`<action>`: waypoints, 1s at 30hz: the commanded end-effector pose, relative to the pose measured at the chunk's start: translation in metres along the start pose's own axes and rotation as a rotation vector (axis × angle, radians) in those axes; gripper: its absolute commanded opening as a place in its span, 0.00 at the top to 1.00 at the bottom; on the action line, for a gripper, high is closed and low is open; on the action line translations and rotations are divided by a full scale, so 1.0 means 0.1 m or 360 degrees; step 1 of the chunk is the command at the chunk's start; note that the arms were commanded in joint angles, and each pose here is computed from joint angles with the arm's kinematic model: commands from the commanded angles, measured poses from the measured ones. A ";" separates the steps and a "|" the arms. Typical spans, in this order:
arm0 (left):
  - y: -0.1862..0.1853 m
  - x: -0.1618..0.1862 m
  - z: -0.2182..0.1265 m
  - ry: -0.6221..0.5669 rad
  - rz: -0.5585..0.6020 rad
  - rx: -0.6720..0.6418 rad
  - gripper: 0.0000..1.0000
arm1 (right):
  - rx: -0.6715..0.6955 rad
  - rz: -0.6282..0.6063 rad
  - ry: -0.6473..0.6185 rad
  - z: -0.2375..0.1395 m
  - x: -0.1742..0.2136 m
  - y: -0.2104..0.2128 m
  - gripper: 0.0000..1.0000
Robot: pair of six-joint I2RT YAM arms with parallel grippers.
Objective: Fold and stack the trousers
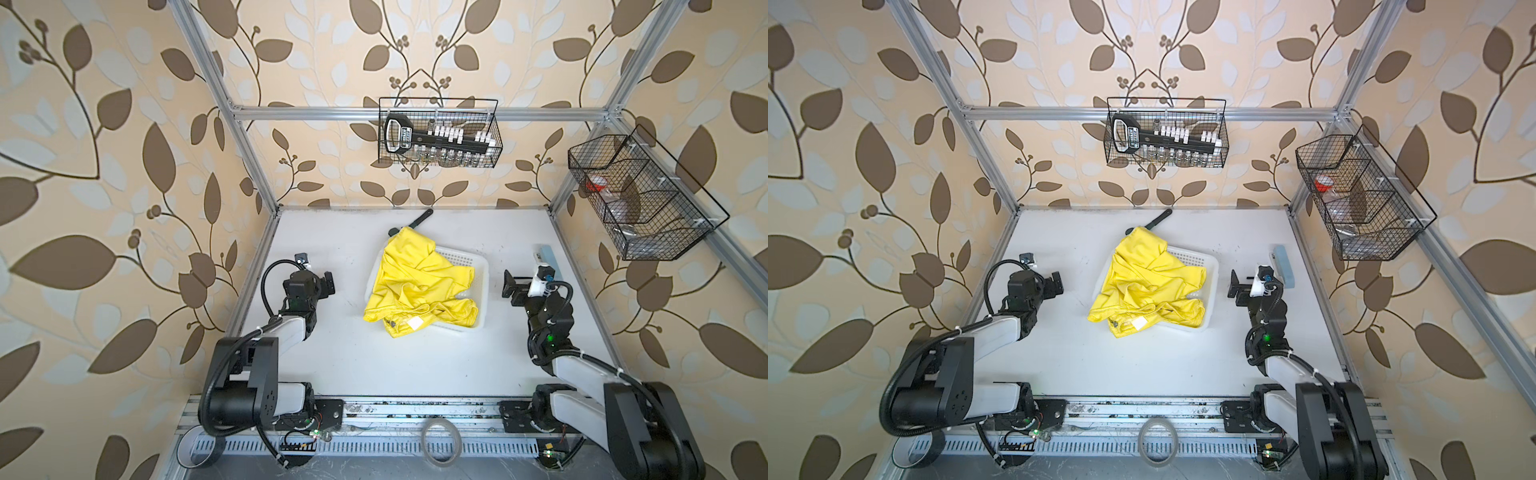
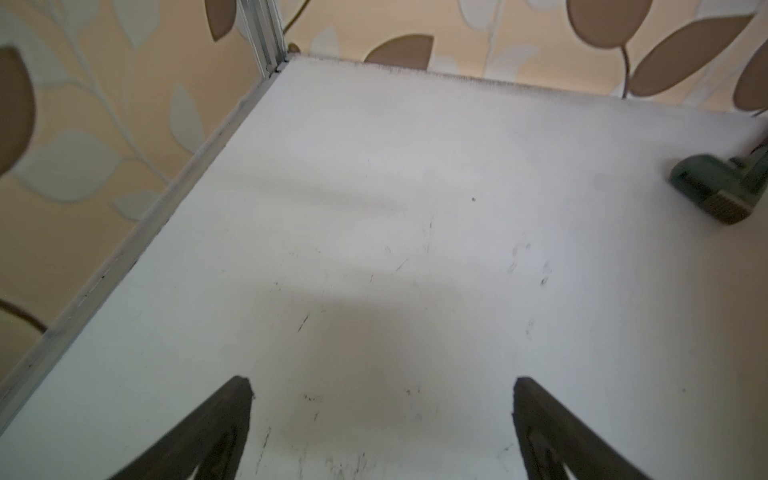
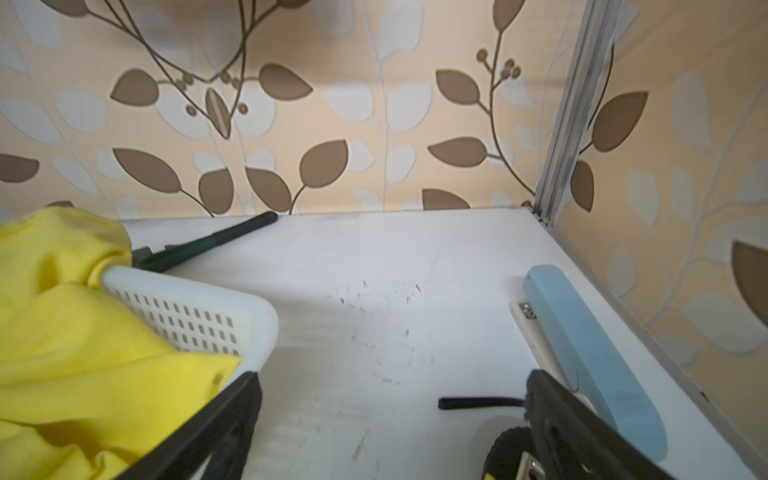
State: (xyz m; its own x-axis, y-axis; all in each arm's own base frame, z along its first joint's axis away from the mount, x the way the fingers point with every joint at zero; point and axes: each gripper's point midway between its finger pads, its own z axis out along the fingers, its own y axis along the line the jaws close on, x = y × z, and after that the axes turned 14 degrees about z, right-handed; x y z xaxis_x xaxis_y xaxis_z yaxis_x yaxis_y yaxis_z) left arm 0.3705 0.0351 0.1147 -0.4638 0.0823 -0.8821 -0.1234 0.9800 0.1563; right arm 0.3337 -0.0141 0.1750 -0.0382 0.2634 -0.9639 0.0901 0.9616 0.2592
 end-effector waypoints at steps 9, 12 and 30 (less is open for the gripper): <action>-0.53 -0.85 -0.57 0.0235 -0.0285 0.0401 0.01 | -0.0123 0.0141 0.0308 -0.11 -0.30 0.42 0.00; -0.94 -0.93 -0.82 0.0310 -0.0130 0.0588 0.01 | -0.0170 0.0163 0.0507 -0.18 -0.24 0.58 0.00; -2.81 -0.79 -1.09 0.0628 0.0499 0.0818 0.01 | -0.0372 0.0145 0.1168 -0.50 0.25 1.08 0.00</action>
State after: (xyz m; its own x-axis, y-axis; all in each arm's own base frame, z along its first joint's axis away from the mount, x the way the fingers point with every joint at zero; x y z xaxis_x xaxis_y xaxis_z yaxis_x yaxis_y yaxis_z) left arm 0.3373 -0.2781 0.1948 -0.6807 0.3736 -0.6302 0.5048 0.8626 -0.0339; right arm 0.2978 0.0933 0.1864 -0.6590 0.2558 -0.7073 -0.0757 0.9131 0.4008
